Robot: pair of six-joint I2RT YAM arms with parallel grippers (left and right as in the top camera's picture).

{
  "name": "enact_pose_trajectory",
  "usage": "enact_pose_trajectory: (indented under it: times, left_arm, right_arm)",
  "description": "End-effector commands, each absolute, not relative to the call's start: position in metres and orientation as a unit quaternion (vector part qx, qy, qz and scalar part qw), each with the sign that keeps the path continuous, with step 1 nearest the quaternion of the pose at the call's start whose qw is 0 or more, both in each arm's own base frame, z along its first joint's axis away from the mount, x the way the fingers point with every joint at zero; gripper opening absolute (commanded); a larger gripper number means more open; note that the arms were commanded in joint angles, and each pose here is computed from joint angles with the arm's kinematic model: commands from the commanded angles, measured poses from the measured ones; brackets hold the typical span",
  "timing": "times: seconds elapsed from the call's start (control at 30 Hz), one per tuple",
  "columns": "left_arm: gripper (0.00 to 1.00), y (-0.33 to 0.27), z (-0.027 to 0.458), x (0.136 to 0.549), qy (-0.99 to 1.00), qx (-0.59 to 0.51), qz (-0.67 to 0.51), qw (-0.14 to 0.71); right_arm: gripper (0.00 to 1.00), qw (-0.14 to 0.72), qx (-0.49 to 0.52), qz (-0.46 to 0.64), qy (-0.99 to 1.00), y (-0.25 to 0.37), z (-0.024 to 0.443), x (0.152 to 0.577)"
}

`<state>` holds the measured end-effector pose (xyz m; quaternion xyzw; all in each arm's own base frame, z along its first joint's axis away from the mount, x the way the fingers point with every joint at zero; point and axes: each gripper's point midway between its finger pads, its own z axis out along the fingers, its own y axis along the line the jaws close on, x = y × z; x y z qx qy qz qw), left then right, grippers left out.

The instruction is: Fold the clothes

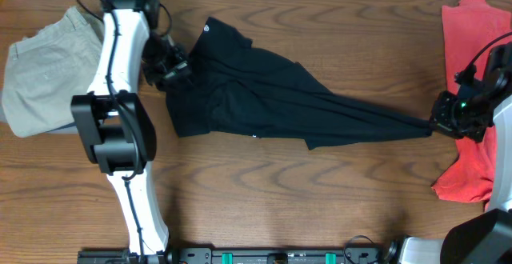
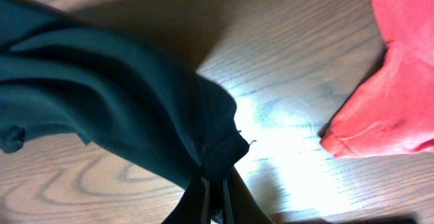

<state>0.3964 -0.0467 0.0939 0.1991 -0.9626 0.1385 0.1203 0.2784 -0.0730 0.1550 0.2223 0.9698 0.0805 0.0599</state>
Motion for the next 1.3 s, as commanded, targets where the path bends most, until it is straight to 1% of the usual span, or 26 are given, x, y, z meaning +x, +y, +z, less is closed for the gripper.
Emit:
enact_pose_trajectory:
  times: [0.0, 0.23, 0.4, 0.47, 0.57, 0.73, 0.8, 0.93, 1.17, 1.27]
  left_arm:
    - [0.46, -0.07, 0.095, 0.38, -0.965, 0.157, 0.152, 0.148]
    - [0.46, -0.106, 0.093, 0.375, -0.973, 0.104, 0.144, 0.148]
    - [0.47, -0.11, 0.077, 0.39, -0.99, 0.067, 0.078, 0.094]
    - [0.54, -0.113, 0.072, 0.396, -0.994, 0.053, 0.06, 0.076]
    - [0.58, -0.122, 0.065, 0.401, -0.996, 0.035, 0.053, 0.059]
    - [0.6, -0.125, 0.053, 0.412, -0.999, 0.017, 0.031, 0.027]
    - [0.6, -0.127, 0.048, 0.412, -0.999, 0.009, 0.032, 0.024]
    - [0.56, -0.128, 0.045, 0.408, -0.999, 0.007, 0.03, 0.03]
    - [0.55, -0.129, 0.032, 0.398, -0.999, 0.004, 0.025, 0.046]
    - [0.52, -0.133, 0.03, 0.392, -0.998, -0.002, 0.023, 0.054]
  right_arm:
    - [0.06, 0.055, 0.214, 0.088, 0.971, -0.064, 0.149, 0.278]
    - [0.05, 0.05, 0.215, 0.088, 0.971, -0.063, 0.147, 0.276]
    - [0.05, 0.05, 0.215, 0.088, 0.971, -0.063, 0.147, 0.275]
    - [0.04, 0.05, 0.215, 0.088, 0.971, -0.063, 0.147, 0.276]
    - [0.04, 0.051, 0.215, 0.088, 0.971, -0.063, 0.147, 0.276]
    - [0.04, 0.051, 0.215, 0.088, 0.971, -0.063, 0.147, 0.276]
    - [0.04, 0.051, 0.215, 0.088, 0.971, -0.063, 0.147, 0.276]
    - [0.04, 0.051, 0.215, 0.088, 0.971, -0.063, 0.147, 0.276]
    - [0.03, 0.052, 0.214, 0.088, 0.971, -0.063, 0.147, 0.276]
    - [0.03, 0.053, 0.215, 0.088, 0.971, -0.064, 0.147, 0.277]
